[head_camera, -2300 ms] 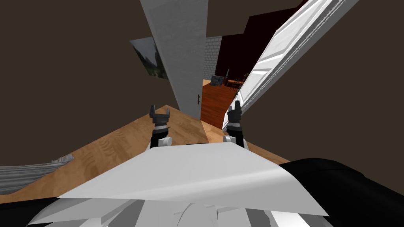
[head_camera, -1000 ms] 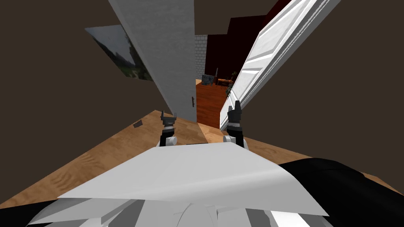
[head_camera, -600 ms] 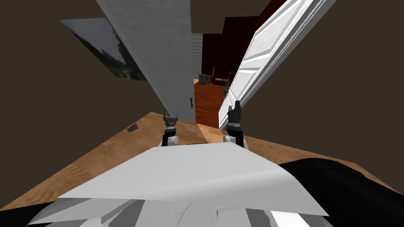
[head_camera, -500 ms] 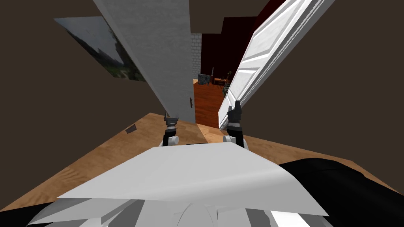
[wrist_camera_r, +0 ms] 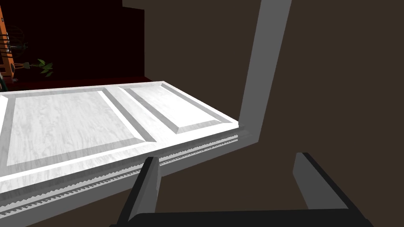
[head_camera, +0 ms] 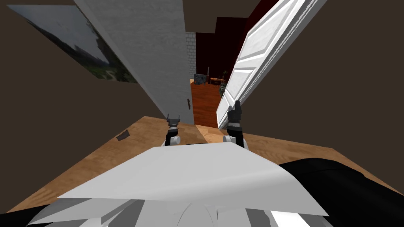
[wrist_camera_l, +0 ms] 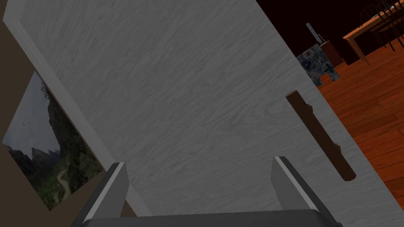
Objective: Push the door open
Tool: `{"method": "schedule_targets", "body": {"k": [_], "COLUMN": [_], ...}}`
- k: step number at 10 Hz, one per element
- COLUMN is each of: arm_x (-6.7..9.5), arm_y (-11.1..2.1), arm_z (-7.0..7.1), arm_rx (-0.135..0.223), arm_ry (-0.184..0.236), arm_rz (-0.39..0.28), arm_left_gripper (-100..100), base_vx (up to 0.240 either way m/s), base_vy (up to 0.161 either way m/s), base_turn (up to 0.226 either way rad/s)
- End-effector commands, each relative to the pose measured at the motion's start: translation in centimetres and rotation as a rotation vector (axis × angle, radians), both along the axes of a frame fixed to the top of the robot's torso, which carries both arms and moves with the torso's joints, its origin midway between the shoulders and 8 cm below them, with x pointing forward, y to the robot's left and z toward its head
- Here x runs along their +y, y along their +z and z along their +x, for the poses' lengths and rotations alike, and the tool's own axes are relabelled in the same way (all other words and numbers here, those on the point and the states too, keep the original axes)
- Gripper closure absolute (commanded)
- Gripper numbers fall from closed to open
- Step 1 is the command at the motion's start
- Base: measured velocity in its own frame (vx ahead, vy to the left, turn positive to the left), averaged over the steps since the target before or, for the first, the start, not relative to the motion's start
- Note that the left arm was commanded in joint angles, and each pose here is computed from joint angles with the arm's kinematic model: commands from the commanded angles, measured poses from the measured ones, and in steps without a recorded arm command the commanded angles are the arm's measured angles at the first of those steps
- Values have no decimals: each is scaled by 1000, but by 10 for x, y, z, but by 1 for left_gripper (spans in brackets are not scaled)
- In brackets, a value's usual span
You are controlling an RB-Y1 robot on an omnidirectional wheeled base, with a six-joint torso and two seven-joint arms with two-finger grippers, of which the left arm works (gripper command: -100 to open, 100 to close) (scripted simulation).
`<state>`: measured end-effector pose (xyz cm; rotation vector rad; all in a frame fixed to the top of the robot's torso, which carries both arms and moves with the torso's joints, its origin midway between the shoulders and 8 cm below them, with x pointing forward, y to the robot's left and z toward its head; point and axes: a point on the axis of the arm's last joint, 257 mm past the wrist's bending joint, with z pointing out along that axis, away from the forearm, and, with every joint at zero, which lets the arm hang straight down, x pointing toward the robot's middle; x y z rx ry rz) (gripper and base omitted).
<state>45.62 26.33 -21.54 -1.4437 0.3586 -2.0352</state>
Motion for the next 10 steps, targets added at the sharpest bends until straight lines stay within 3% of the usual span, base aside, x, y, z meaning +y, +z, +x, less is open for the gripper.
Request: {"method": "schedule_targets", "body": {"k": [1,10], "arm_x": [-2,-15], "arm_y": [-11,-68], "arm_z": [3,13], "arm_rx": [15,96], "arm_ry": [-11,-52], "arm_rz": [-39,-236], "arm_left_gripper": [-100,-100], "base_vx": [90,72], "base_vy": [69,72], "base_turn": [-129,-135]}}
